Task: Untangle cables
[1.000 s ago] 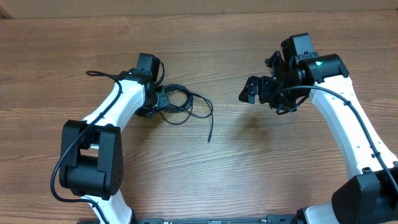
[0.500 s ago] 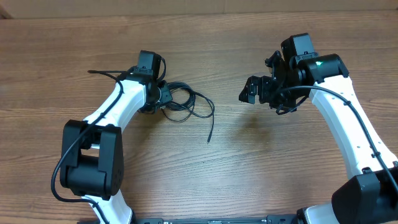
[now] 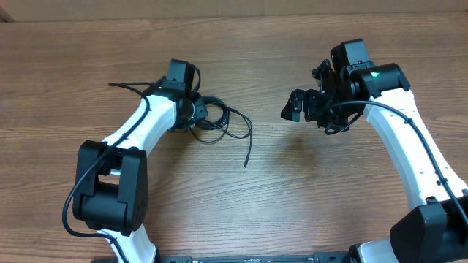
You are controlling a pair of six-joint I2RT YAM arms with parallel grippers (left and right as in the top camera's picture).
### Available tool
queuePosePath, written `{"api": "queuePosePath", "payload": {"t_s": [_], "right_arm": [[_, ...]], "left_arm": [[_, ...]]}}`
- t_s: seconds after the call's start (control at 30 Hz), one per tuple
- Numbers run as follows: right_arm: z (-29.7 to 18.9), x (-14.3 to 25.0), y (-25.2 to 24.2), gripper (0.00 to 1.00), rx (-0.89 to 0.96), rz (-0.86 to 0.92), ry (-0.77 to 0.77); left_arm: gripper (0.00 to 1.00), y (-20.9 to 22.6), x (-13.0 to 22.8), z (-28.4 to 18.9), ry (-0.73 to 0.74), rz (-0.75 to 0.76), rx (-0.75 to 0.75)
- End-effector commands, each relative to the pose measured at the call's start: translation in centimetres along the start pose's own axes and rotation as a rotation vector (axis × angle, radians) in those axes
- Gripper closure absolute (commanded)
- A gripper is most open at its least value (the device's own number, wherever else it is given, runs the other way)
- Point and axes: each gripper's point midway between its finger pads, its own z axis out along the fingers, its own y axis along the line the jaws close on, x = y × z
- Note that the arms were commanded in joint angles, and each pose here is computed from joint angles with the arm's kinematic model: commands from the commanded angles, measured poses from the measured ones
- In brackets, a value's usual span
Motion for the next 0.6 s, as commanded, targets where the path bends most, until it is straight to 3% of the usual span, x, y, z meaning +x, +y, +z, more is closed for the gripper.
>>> {"api": "queuePosePath", "payload": {"t_s": [0.0,0.4,0.57], "right_arm": [[-0.6,-0.6,0.6,0.00,-0.014,-0.018,-0.024],[-0.6,-0.6,0.7,0.00,-0.014,-0.018,-0.024],[-0.6,-0.6,0.7,0.00,-0.014,-0.018,-0.024]], "left_arm": [[0.68,-0.2,0.7,0.4,-0.001,0.013,-0.022],[0.72,-0.2,0.2,0.4,-0.059,0.037,-0.069],[0.79,-0.1,-0.4,0.4,-0.087,0.036,-0.080]]}}
